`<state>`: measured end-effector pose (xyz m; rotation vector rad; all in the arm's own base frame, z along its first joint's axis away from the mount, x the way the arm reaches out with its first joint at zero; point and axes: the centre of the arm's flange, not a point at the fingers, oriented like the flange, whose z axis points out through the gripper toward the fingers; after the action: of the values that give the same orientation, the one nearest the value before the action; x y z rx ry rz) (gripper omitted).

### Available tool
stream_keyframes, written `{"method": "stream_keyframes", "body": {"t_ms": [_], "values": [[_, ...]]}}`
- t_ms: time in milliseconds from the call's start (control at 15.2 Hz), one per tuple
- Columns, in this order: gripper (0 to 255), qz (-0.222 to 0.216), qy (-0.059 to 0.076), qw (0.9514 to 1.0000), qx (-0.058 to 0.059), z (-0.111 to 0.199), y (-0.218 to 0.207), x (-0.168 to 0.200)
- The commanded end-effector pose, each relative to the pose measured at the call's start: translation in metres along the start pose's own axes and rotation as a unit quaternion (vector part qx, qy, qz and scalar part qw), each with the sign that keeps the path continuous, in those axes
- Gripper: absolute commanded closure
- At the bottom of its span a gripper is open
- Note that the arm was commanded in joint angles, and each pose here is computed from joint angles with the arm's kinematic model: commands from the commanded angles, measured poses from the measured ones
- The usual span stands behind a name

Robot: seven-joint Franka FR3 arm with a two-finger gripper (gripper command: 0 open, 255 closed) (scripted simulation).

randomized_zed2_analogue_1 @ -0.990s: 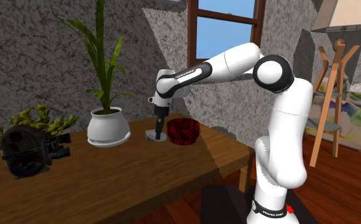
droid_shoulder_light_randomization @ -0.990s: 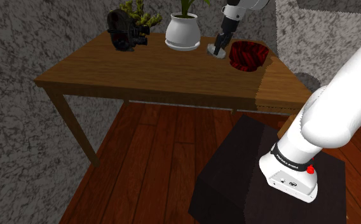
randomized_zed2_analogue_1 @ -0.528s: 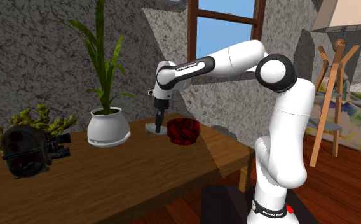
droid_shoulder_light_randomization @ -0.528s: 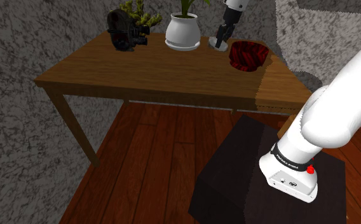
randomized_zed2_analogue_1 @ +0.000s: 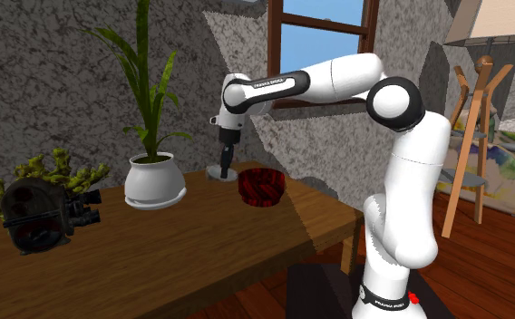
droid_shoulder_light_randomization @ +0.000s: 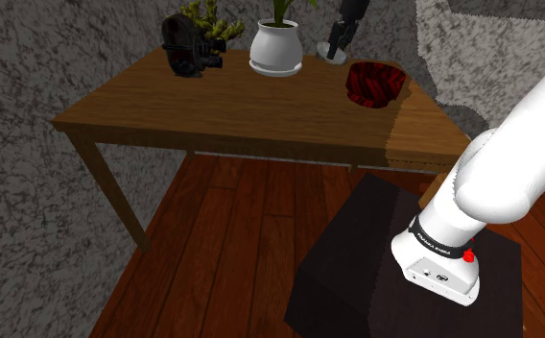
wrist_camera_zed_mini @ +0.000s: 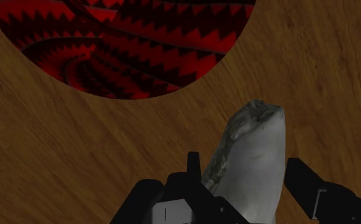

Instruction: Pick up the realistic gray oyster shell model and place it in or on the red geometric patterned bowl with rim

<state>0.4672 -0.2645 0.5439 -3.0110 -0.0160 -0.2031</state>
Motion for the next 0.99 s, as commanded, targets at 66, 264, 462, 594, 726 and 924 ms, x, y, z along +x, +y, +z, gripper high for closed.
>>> {"method": "stream_keyframes", "body": {"t_ms": [66,264,462,594,726,924], "values": [[255,0.000,0.000,1.0000,0.000,-0.016,-0.001,0.001],[255,0.000,0.000,1.0000,0.000,-0.032,-0.003,0.003],[255,0.000,0.000,1.0000,0.000,-0.047,-0.005,0.005],[255,0.000,0.000,1.0000,0.000,-0.058,-0.006,0.007],[255,0.000,0.000,1.0000,0.000,-0.062,0.000,-0.004],[255,0.000,0.000,1.0000,0.000,-0.069,0.020,-0.038]]}}
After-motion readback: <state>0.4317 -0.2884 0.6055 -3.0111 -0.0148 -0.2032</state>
